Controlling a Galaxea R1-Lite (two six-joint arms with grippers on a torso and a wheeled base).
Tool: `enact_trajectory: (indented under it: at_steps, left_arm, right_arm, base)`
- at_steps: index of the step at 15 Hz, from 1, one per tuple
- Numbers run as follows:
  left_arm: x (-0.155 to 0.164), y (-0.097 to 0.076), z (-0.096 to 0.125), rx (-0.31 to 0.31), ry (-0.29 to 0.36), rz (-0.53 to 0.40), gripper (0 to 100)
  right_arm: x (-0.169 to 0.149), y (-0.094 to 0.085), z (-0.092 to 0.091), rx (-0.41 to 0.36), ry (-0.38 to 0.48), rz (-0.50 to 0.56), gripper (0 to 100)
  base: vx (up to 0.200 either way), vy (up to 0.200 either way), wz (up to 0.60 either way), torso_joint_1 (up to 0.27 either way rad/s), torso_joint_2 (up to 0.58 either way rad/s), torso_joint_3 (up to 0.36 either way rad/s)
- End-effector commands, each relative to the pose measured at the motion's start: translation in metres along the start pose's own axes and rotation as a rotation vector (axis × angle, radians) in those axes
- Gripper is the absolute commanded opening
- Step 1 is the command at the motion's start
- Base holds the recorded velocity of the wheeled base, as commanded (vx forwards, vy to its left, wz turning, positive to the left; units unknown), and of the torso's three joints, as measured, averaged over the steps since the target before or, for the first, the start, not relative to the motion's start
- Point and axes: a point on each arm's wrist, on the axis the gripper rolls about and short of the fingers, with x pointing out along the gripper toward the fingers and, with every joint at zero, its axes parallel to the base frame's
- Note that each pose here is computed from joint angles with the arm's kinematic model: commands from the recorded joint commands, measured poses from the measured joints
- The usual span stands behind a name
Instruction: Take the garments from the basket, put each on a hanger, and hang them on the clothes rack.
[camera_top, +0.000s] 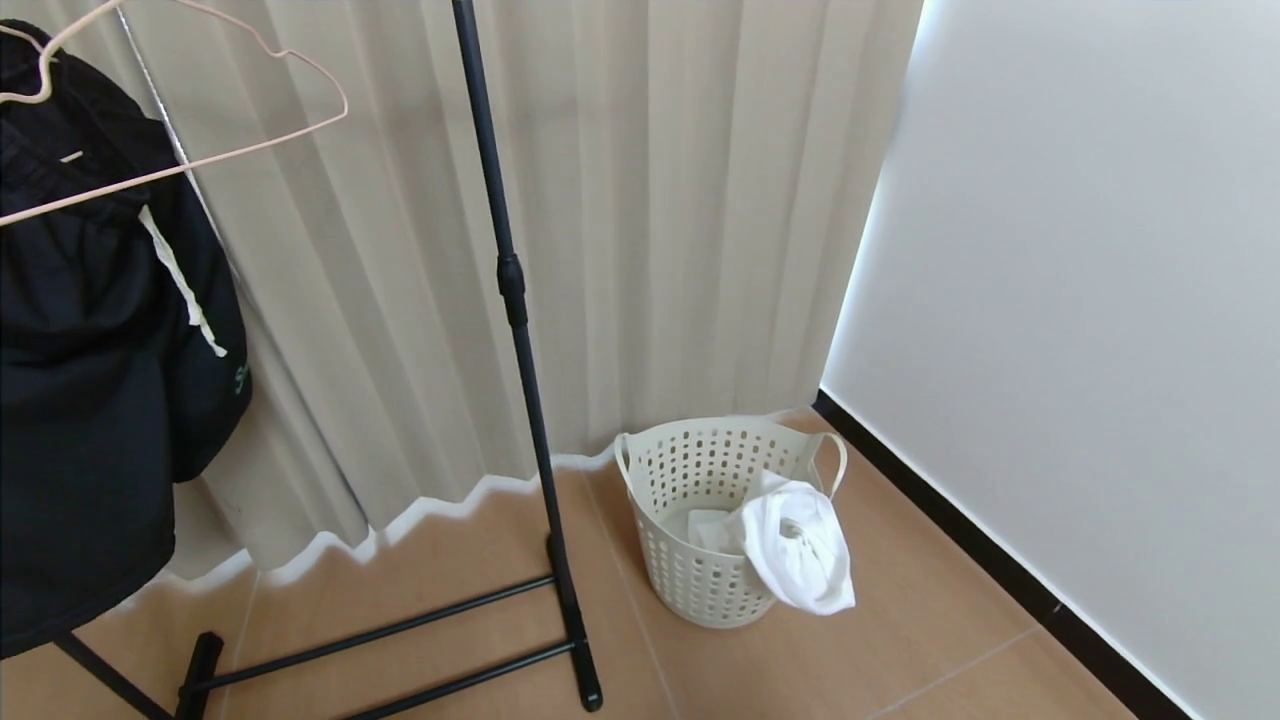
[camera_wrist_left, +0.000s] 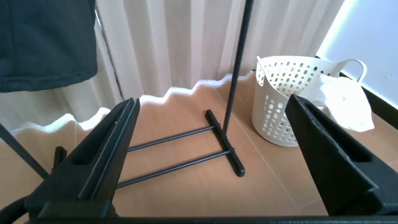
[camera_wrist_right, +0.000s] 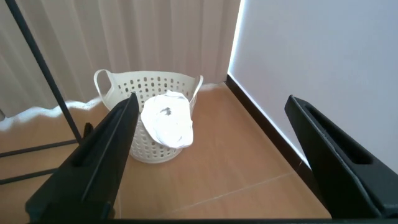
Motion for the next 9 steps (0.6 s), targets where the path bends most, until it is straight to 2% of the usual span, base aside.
enact_trajectory:
  at_steps: [1,5,9]
  left_arm:
    - [0.0001,0.0000,0.0000,-0.001,0.002,0.001,100]
    - [0.0001,0.0000,0.0000,-0.001,0.002,0.001,100]
    - [0.0001,0.0000,0.0000,0.002,0.002,0.001,100]
  right_arm:
    - [0.0001,0.0000,0.0001,0.000,0.001,0.001,100]
    - [0.0001,0.0000,0.0001,0.003,0.001,0.001,100]
    - [0.0001,0.0000,0.0002,0.000,0.000,0.001,100]
  base:
    - [0.200,0.000,0.00,0.007,0.00,0.002]
    - [0.200,0.000,0.00,0.001,0.00,0.005]
    - [0.000,0.000,0.00,0.000,0.00,0.000]
